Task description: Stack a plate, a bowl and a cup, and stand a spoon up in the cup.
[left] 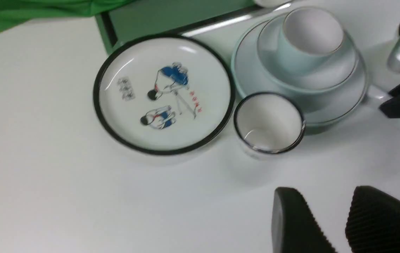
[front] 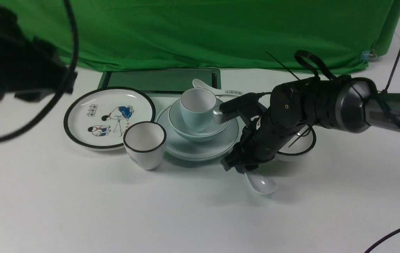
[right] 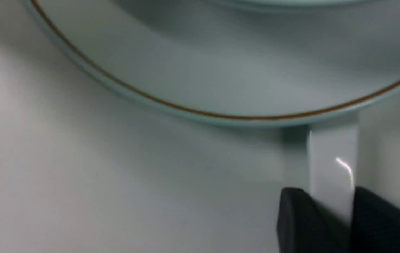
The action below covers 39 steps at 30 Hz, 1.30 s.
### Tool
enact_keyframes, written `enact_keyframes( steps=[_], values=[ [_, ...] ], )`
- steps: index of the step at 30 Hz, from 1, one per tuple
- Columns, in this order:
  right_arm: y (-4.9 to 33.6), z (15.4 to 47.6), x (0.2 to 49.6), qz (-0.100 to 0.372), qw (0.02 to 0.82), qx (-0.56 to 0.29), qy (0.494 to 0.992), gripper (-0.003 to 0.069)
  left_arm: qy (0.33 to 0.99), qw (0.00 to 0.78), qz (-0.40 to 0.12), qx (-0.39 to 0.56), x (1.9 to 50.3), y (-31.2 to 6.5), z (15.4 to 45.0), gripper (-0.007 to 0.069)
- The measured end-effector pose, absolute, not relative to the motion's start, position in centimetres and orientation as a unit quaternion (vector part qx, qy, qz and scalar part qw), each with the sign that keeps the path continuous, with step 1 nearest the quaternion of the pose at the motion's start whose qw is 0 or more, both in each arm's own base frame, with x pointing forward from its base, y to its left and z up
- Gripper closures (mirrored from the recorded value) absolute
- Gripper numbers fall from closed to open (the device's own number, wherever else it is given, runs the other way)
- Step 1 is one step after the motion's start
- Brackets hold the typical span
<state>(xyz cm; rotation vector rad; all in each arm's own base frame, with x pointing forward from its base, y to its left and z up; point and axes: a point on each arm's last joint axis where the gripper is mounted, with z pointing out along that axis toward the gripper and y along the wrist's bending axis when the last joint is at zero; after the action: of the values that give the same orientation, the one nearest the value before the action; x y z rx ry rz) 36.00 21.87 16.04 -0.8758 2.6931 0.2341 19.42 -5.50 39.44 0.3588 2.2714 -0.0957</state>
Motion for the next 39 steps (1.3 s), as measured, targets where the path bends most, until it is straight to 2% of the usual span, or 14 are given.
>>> enact_keyframes(
  steps=[4,6,7,8,10,12,15,18,19,22,28,34,36,39],
  values=[
    [21.4,17.4,34.7,0.078,0.105,-0.324,0.937,0.0487,0.901,0.420,-0.009,0.108,16.7,-3.9,36.6,0.0444],
    [21.5,19.7,34.1,0.086,0.130,-0.336,0.929,0.0487,0.899,0.428,0.004,0.094,15.1,-3.1,34.4,0.0471],
    [21.5,19.9,34.1,0.087,0.135,-0.337,0.928,0.0487,0.897,0.433,0.006,0.093,15.1,-3.0,34.3,0.0471],
    [21.9,21.3,33.9,0.093,0.165,-0.343,0.920,0.0487,0.894,0.439,0.010,0.092,14.5,-2.8,33.3,0.0496],
    [23.4,25.0,33.6,0.112,0.281,-0.356,0.884,0.0487,0.884,0.458,0.012,0.099,13.5,-2.5,30.8,0.0601],
    [24.4,26.7,33.9,0.124,0.366,-0.352,0.852,0.0487,0.876,0.471,0.011,0.108,13.1,-2.4,29.5,0.0636],
    [26.5,28.5,35.1,0.137,0.520,-0.333,0.775,0.0487,0.861,0.494,0.000,0.122,12.8,-2.6,27.5,0.0659],
    [27.7,27.5,37.0,0.137,0.618,-0.297,0.715,0.0487,0.850,0.511,-0.011,0.129,12.8,-2.8,26.6,0.0659],
    [27.7,27.7,37.0,0.138,0.624,-0.294,0.711,0.0487,0.849,0.513,-0.011,0.129,12.8,-2.8,26.6,0.0659],
    [28.2,24.4,38.7,0.130,0.660,-0.271,0.689,0.0487,0.844,0.521,-0.021,0.128,12.8,-3.0,26.4,0.0659],
    [28.2,20.5,40.1,0.126,0.671,-0.250,0.687,0.0487,0.830,0.543,-0.045,0.117,13.0,-3.3,26.8,0.0659],
    [28.2,19.6,40.3,0.126,0.668,-0.247,0.691,0.0479,0.829,0.545,-0.046,0.117,13.0,-3.3,26.9,0.0659],
    [28.2,19.5,40.3,0.128,0.666,-0.246,0.693,0.0452,0.829,0.544,-0.047,0.116,13.0,-3.3,26.9,0.0659],
    [28.2,19.5,40.3,0.128,0.663,-0.248,0.695,0.0368,0.829,0.545,-0.047,0.116,13.0,-3.3,26.9,0.0659]
  ],
)
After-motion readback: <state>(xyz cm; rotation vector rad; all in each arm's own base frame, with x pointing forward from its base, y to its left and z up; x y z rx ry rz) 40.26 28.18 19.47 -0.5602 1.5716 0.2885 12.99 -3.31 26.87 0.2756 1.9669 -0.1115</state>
